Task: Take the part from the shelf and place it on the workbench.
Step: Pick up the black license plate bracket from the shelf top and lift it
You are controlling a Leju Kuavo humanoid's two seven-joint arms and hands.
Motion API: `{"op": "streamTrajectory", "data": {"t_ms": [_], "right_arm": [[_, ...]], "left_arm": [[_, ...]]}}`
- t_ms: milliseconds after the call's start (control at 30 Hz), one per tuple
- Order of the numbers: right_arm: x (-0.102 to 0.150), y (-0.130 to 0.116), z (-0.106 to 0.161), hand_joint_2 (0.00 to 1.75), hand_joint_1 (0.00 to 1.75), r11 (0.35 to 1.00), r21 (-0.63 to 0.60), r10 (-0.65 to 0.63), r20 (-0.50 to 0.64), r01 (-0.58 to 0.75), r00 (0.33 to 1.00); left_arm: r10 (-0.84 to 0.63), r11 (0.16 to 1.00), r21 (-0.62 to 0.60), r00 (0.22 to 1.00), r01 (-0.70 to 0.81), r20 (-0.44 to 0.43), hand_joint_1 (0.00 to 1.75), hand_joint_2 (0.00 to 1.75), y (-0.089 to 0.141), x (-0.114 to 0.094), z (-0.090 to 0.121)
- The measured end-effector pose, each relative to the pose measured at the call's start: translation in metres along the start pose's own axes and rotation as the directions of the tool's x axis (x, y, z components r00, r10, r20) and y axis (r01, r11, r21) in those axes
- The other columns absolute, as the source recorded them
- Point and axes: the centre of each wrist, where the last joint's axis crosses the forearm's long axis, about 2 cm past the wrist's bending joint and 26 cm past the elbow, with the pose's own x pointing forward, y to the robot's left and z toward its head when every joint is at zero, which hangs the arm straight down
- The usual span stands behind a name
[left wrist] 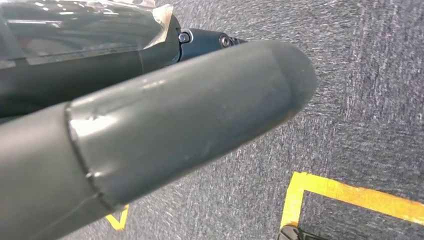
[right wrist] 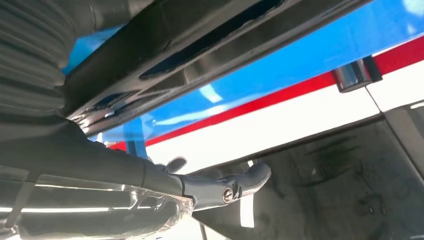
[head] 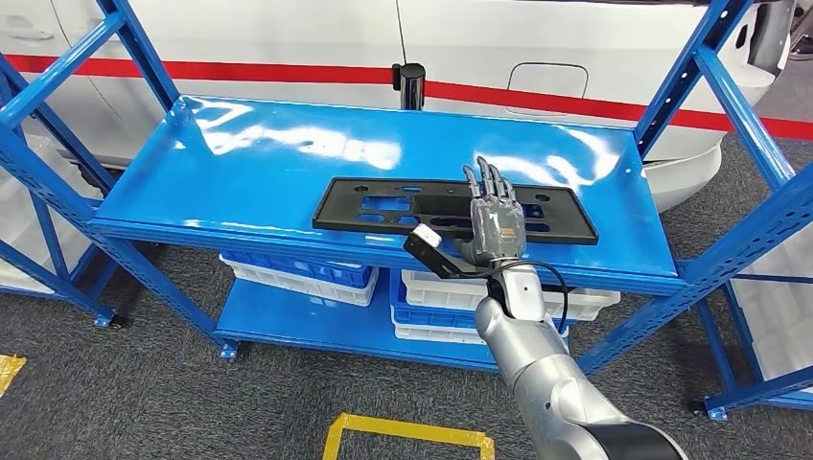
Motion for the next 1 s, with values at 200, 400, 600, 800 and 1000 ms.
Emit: {"op": "streamTrajectory", "data": {"t_ms": [200,400,600,800,1000], "right_arm": [[-0.0025,-0.0071,-0.0002,1.75,1.75,0.998,-0.045,0.049,-0.007,-0.049,0.999],[0.0005,-0.0066,0.0013,1.75,1.75,0.998,-0.053,0.033,0.005,-0.033,0.999],[-0.0006,-0.0087,0.0007,1.75,1.75,0.997,-0.066,0.033,0.015,-0.032,0.999],[-0.0012,-0.0097,0.0001,1.75,1.75,0.997,-0.067,0.048,0.010,-0.047,0.999],[-0.0034,-0.0076,0.0038,1.75,1.75,0.997,-0.072,0.005,0.045,-0.002,0.999]], "left_arm": [[-0.033,0.999,-0.006,0.999,0.033,-0.008,0.00,0.00,-0.0012,0.0004,0.0006],[-0.044,0.999,-0.016,0.999,0.044,0.000,0.00,0.00,-0.0024,0.0003,0.0012],[-0.067,0.997,-0.033,0.998,0.067,0.015,0.00,0.00,-0.0035,0.0006,0.0017],[-0.078,0.996,-0.038,0.997,0.079,0.022,0.00,0.00,-0.0050,0.0011,0.0025],[-0.012,0.999,-0.047,0.998,0.015,0.059,0.00,1.75,-0.0071,0.0008,0.0036]]}}
